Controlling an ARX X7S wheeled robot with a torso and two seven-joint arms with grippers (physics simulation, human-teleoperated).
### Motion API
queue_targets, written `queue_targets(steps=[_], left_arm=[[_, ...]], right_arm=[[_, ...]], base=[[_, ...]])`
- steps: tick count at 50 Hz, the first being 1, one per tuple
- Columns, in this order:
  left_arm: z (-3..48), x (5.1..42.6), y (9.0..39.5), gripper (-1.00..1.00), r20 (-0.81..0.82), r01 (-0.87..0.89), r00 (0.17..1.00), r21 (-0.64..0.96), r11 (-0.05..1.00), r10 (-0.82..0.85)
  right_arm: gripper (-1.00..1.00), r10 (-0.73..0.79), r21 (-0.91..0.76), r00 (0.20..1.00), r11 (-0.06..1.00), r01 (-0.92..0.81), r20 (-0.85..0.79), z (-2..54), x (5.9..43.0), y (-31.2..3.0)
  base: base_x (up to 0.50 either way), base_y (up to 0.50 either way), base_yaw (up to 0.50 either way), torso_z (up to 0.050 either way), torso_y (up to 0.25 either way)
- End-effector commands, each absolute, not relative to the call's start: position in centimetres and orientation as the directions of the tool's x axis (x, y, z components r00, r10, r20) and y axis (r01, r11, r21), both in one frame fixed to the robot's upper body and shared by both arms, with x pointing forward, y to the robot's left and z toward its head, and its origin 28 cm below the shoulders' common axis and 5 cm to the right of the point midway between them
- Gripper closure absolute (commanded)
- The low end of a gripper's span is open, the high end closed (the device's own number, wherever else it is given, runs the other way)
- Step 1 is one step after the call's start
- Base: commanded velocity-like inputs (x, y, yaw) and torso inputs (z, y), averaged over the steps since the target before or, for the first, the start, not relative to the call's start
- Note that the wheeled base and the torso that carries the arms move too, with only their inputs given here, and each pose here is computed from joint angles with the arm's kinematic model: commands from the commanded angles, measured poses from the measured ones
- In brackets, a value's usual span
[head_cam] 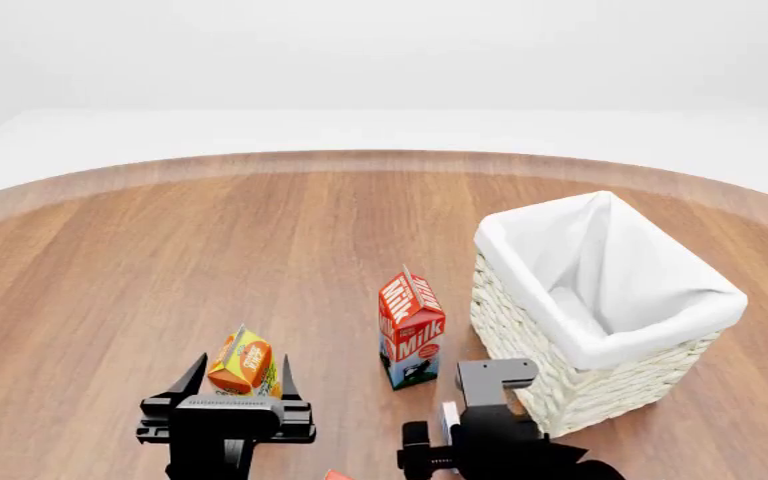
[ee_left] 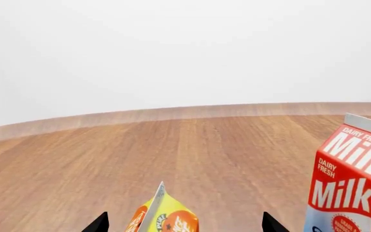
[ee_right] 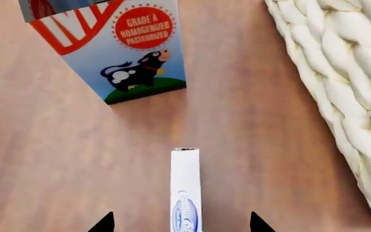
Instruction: Pick up the cream cheese box and the butter, and put them in the basket.
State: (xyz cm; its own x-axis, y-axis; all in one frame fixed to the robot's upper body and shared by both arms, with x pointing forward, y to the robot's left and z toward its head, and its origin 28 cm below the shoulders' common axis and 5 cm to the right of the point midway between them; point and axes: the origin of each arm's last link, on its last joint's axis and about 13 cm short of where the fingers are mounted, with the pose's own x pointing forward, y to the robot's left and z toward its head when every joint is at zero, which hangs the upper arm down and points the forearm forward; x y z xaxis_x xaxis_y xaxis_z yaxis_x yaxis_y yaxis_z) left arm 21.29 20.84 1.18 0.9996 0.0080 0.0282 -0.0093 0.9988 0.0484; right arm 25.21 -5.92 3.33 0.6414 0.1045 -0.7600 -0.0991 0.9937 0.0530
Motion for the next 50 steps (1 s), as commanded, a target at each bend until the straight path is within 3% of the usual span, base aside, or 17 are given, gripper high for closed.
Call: queue_targets(steps=[1,22,50], left_arm=[[1.1,21.3,20.9,-1.0,0.028,-0.009,1.0,0.048,0.999,0.008],[1.1,21.3,20.9,-1.0,0.028,-0.01,1.0,0.047,0.999,0.009],[1.1,21.4,20.8,-1.0,0.029,-0.011,1.0,0.05,0.999,0.009]], right_arm=[[1.0,0.092,0.041,0.645,0.995,-0.094,-0.759,3.2,25.2,-6.0],[1.0,0.092,0.04,0.665,0.995,-0.093,-0.742,3.9,25.1,-6.0],[1.0,0.115,0.039,0.76,0.992,-0.117,-0.64,8.4,23.6,-5.8]], base=[[0.0,0.0,0.0,0.0,0.0],[0.0,0.0,0.0,0.0,0.0],[0.0,0.0,0.0,0.0,0.001]])
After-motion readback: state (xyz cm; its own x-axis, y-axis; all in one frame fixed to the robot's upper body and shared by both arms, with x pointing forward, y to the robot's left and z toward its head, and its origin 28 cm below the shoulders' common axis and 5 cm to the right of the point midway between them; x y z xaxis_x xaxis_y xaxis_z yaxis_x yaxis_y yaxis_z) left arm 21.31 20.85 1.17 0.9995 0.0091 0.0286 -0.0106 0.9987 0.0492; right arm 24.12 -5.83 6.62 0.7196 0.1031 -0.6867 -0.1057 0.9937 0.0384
